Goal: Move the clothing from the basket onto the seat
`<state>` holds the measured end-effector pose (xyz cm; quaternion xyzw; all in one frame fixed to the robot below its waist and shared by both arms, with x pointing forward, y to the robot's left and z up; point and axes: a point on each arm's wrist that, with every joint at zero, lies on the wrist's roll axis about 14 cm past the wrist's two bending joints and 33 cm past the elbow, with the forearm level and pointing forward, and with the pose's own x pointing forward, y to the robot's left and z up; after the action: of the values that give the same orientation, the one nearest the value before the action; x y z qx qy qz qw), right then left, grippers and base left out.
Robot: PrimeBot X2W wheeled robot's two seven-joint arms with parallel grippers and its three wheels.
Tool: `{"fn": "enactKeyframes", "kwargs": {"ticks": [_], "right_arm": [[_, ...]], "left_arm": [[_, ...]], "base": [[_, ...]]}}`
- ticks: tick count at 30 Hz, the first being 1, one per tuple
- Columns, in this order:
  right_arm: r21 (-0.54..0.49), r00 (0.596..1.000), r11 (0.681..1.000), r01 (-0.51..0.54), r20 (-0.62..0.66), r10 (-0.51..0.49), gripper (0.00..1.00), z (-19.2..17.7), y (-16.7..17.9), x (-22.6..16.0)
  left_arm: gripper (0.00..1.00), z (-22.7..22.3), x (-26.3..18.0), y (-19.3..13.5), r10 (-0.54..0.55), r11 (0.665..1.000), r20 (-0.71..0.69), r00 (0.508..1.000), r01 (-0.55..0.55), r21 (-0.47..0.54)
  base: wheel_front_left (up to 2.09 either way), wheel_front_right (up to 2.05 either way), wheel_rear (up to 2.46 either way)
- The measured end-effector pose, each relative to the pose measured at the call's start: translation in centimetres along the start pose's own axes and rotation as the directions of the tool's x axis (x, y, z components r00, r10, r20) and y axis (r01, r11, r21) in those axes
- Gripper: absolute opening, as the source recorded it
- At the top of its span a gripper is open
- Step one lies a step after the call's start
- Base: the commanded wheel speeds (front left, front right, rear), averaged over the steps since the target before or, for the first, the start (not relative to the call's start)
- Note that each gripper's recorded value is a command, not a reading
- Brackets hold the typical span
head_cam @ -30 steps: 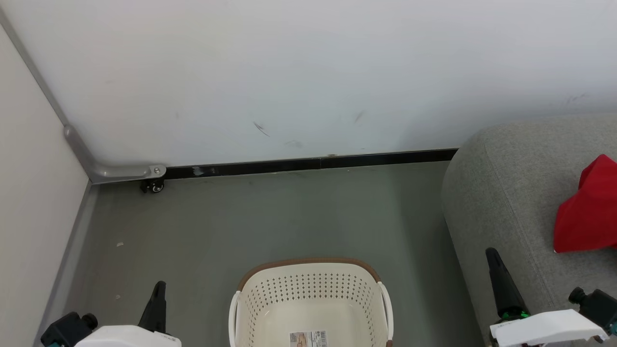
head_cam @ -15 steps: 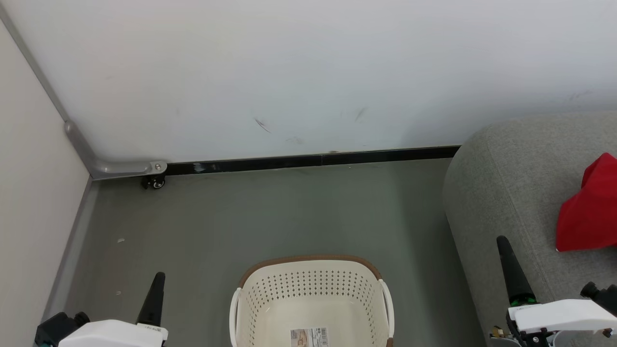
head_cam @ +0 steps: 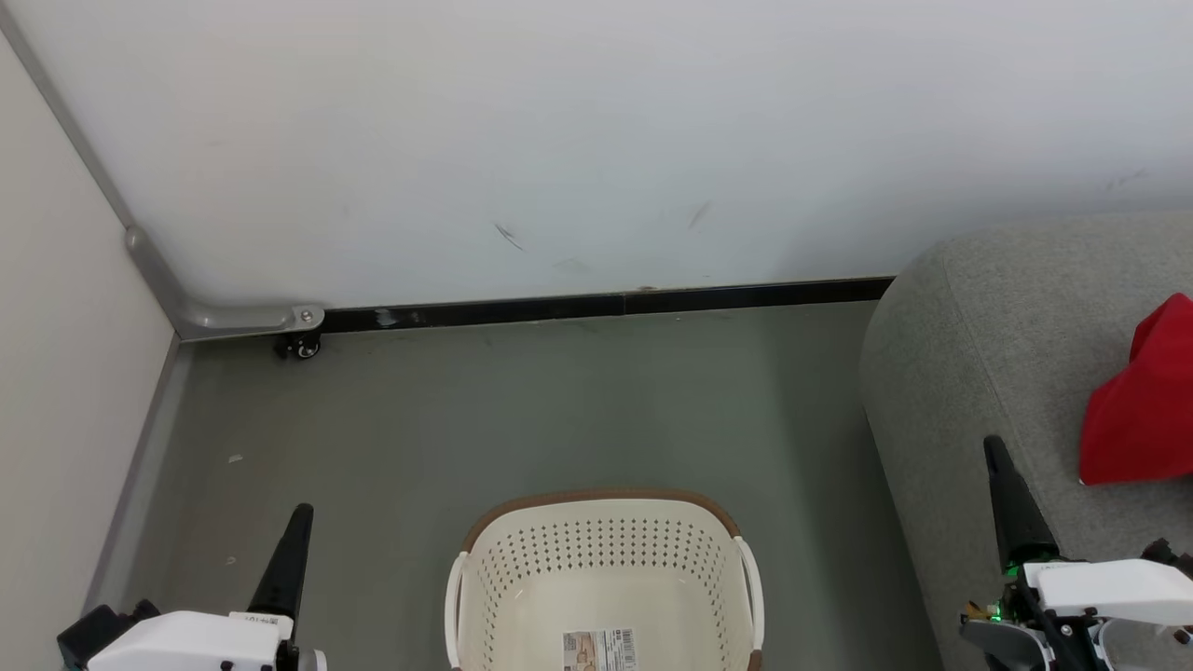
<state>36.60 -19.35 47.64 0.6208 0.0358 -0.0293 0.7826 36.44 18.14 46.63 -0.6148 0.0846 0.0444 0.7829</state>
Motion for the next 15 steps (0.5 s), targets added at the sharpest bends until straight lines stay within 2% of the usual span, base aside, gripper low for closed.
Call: {"fn": "enactKeyframes", "kwargs": {"ticks": [8, 15], "right_arm": [[0.119, 1.000, 0.993, 0.001, 0.012, -0.003, 0.00, 0.5, 0.0, 0.2], [0.220, 1.000, 0.975, -0.017, 0.027, 0.012, 0.00, 1.1, 0.5, 0.8]], "left_arm": [[0.00, 0.5, 0.3, -0.8, -0.044, 0.992, 0.012, 0.999, 0.045, -0.117], [0.00, 1.0, 0.4, -1.3, -0.080, 0.971, 0.030, 0.996, 0.084, -0.222]], "base": [[0.00, 0.00, 0.00], [0.00, 0.00, 0.00]]}}
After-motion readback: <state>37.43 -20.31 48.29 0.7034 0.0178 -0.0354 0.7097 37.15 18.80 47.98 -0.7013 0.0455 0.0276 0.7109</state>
